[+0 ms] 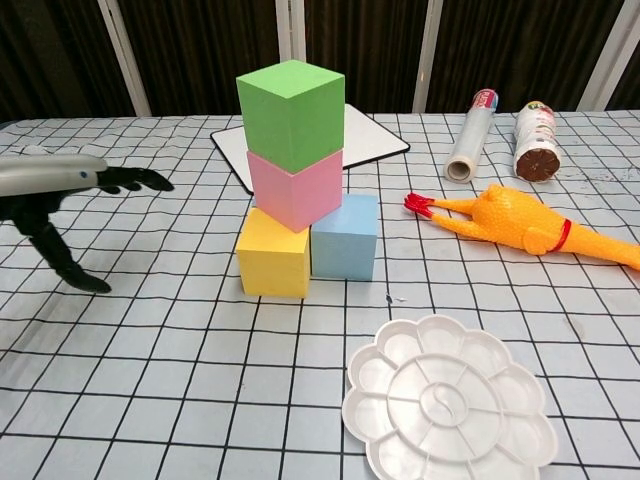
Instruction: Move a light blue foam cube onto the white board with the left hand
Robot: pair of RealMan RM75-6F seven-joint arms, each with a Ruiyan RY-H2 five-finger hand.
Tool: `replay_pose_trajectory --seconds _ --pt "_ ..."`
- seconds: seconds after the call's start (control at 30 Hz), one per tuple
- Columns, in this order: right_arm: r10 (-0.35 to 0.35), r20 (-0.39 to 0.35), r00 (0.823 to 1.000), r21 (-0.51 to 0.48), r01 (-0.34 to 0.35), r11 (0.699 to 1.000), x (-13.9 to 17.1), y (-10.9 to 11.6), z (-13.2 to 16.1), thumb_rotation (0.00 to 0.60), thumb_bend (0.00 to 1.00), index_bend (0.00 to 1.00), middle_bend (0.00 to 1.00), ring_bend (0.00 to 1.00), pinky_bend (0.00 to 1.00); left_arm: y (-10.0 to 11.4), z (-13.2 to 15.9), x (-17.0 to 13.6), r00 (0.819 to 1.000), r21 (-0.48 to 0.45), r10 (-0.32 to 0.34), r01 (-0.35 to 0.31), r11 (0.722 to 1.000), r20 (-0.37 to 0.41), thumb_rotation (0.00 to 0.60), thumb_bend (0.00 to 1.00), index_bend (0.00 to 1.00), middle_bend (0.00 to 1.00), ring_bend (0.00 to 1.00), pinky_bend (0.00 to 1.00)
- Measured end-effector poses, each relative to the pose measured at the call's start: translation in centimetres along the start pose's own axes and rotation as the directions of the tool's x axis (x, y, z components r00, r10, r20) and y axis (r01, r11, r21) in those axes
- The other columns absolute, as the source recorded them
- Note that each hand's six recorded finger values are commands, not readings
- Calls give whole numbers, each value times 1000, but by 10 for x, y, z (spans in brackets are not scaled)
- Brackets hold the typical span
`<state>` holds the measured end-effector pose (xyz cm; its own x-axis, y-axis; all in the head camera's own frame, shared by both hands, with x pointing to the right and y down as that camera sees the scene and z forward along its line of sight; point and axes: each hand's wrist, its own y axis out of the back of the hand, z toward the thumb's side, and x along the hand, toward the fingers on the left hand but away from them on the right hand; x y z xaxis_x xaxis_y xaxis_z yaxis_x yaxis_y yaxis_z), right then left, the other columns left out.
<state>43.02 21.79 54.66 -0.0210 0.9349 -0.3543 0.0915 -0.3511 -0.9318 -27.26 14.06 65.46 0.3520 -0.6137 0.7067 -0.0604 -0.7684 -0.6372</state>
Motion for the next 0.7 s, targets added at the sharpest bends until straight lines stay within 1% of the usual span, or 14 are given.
replay_pose_trajectory --seconds 0.2,0.3,0.4,0.57,0.7 --pt "-5 0 1000 -5 5 1000 0 2 -1 600 26 112 67 129 37 -12 34 23 998 9 -40 40 999 39 600 2 0 14 0 39" --pt "-8 0 1000 -8 8 1000 0 3 -2 600 26 112 67 129 37 -17 47 31 997 -3 -60 60 998 54 600 2 0 17 0 39" --pt "-11 1 1000 -8 11 1000 0 3 -3 600 27 112 67 129 37 -18 58 39 996 -9 -66 66 998 67 600 2 0 19 0 39" --pt "-7 2 1000 -8 7 1000 0 3 -3 600 27 112 67 129 37 -18 79 54 995 3 -42 42 999 93 600 2 0 21 0 39" --pt "-6 -2 1000 -7 6 1000 -1 2 -2 600 27 112 67 129 37 -13 96 63 994 1 6 -6 1000 110 600 2 0 25 0 39"
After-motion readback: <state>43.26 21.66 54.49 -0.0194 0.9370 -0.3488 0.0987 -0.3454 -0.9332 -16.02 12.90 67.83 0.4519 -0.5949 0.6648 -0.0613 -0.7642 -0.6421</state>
